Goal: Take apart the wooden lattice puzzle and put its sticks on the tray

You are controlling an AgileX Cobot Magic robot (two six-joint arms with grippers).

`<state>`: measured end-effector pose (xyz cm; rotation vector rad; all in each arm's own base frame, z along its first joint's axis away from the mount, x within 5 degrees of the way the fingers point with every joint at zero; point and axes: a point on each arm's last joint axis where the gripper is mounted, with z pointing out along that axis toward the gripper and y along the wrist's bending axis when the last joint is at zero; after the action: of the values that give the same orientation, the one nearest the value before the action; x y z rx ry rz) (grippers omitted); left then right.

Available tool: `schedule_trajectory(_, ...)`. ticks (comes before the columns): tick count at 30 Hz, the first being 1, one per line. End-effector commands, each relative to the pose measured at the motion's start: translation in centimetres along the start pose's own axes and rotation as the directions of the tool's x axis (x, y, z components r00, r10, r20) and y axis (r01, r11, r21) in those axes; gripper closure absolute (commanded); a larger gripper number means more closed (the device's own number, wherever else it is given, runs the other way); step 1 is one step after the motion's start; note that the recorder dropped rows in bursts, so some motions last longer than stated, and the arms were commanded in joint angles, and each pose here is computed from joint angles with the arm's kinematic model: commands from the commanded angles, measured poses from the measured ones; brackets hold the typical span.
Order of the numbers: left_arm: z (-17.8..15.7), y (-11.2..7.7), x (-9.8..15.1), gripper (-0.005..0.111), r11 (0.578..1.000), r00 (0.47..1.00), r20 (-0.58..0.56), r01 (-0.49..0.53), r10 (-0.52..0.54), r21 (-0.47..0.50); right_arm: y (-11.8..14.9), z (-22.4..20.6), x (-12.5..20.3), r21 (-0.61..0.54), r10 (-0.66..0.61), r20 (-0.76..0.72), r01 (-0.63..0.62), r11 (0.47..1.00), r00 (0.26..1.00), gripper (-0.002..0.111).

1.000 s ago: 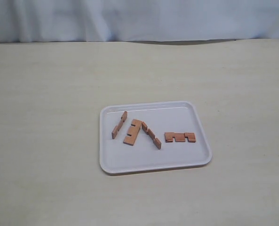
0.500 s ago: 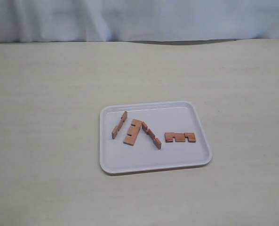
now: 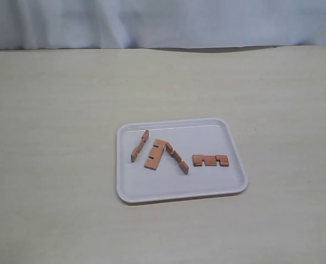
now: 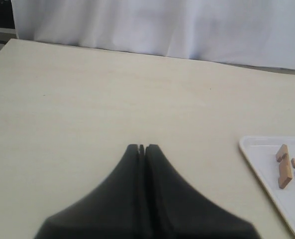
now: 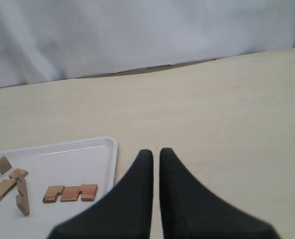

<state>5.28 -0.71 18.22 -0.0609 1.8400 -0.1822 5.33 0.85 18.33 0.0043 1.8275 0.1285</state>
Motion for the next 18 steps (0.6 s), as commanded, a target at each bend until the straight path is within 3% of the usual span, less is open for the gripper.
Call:
schedule_trajectory(1,0.03,0.0,0.09,0.107,1.0,1.0,-0.002,-0.008,0.008,0.005,-0.07,0.09,0.03,0.008,0.002,0.001,-0.002,1.0,1.0,0.104)
schedule_trajectory(18,0.03,0.01,0.09,0.107,1.0,1.0,-0.001,-0.014,0.014,0.003,-0.07,0.09,0.03,0.008,0.002,0.001,-0.002,1.0,1.0,0.104)
